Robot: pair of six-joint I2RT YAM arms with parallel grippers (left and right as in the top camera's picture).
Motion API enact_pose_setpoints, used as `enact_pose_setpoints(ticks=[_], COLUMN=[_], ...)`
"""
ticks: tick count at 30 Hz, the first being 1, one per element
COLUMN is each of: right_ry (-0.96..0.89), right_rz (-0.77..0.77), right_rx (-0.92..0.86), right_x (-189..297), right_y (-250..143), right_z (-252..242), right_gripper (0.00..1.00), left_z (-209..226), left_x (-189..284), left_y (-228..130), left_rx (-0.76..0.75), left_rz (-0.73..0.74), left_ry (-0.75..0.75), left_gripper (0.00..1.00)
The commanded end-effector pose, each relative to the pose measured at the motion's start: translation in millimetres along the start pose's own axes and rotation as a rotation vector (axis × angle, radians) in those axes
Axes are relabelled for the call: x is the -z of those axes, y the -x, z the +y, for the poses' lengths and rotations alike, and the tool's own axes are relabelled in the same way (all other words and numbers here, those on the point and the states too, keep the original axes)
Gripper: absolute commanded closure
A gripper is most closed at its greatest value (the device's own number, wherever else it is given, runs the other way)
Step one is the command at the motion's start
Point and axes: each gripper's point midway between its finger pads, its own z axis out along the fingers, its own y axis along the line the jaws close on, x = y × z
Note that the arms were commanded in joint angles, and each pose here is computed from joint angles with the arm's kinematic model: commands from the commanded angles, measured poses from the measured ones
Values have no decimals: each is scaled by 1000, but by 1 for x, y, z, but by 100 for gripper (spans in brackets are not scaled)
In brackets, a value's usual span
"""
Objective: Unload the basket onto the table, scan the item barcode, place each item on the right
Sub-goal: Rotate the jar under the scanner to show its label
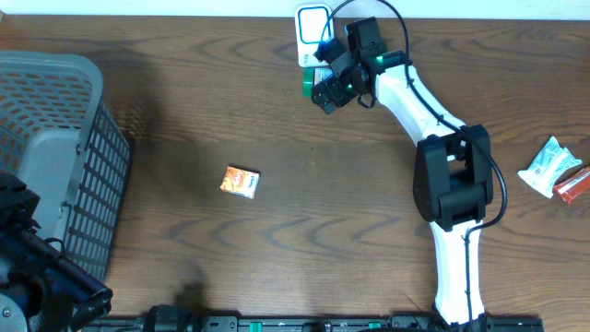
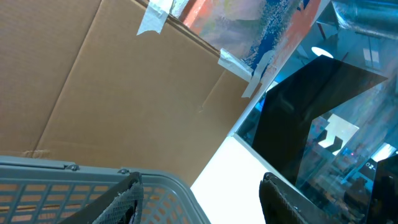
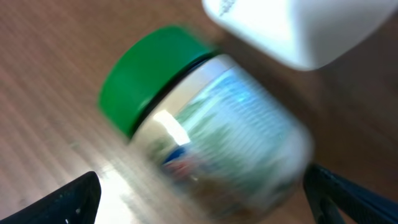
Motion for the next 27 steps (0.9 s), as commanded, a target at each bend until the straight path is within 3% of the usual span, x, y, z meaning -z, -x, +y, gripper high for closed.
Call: enact_pose_setpoints(ticks=[1,7,13,19,27], right_ry=[107,165,109,28,-26], right_rz=[25,90,120,41,-40], right_rx=[11,61,23,85,19], right_x=[-3,-3,7,33,17], right_y=[-5,-20,-22,5,24], right_z=[31,51,46,35,25], right_gripper=[1,1,1,1,1], left_z=[0,0,0,0,0], left_x=[0,0,0,0,0], left_y=[1,1,1,1,1], left_rx=[8,8,8,8,8], left_rz=[-2,-2,-2,-2,-2], left_ry=[0,0,0,0,0], left_gripper=[39,39,39,39,39])
